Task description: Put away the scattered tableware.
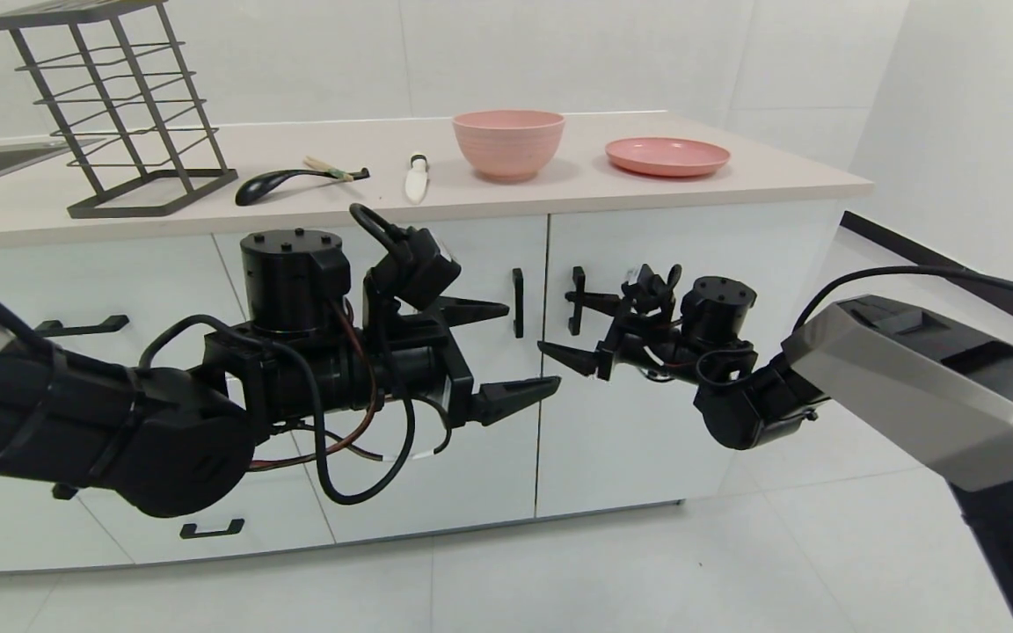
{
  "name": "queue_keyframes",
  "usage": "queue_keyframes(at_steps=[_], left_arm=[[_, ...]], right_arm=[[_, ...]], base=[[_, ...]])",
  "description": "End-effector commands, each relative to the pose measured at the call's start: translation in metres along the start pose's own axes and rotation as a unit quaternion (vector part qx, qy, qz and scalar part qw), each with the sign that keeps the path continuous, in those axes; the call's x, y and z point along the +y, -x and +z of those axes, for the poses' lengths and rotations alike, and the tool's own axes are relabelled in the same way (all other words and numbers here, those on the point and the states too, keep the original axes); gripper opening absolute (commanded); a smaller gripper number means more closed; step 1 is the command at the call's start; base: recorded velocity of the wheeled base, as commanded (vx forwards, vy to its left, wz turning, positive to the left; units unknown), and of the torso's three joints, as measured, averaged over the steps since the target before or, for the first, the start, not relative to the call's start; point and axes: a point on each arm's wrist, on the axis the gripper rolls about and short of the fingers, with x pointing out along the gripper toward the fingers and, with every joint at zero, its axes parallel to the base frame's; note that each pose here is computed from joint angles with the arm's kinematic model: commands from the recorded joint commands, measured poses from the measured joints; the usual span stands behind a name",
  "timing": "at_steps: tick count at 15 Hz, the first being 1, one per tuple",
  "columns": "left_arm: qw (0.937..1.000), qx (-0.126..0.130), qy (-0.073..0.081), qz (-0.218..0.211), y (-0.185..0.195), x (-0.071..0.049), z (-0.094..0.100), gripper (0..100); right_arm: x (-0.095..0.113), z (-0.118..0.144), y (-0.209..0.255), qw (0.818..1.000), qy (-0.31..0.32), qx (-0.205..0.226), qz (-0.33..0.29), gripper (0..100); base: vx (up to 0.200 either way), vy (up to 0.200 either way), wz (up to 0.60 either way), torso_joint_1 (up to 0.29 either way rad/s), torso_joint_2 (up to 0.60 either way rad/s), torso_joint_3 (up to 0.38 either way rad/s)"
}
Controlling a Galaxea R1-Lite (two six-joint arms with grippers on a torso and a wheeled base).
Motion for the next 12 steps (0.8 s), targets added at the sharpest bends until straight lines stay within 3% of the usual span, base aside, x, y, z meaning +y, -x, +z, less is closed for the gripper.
queue_keyframes(at_steps=[1,3,6,10,12], left_arm=[[1.0000,0.000,0.001,0.001,-0.003,0.002,-0.002,100],[1.0000,-0.008,-0.001,0.002,-0.005,0.003,-0.003,100],[0.9998,-0.019,-0.006,0.003,-0.016,0.010,0.000,100],[0.9997,-0.021,-0.007,-0.010,-0.039,0.011,-0.005,100],[0.9994,-0.029,-0.013,-0.012,-0.054,0.014,-0.003,100]], right_arm=[[0.003,0.003,0.000,1.000,0.002,-0.003,0.018,100],[0.007,0.015,0.004,1.000,0.004,-0.007,0.026,100],[0.029,0.038,0.027,0.999,-0.002,-0.001,0.037,100],[0.067,0.036,0.060,0.998,-0.032,0.025,0.050,100],[0.075,0.033,0.069,0.998,-0.034,0.025,0.055,100]], base=[[0.000,0.000,0.00,0.000,0.00,0.000],[0.000,0.000,0.00,0.000,0.00,0.000],[0.000,0.000,0.00,0.000,0.00,0.000],[0.000,0.000,0.00,0.000,0.00,0.000],[0.000,0.000,0.00,0.000,0.00,0.000]])
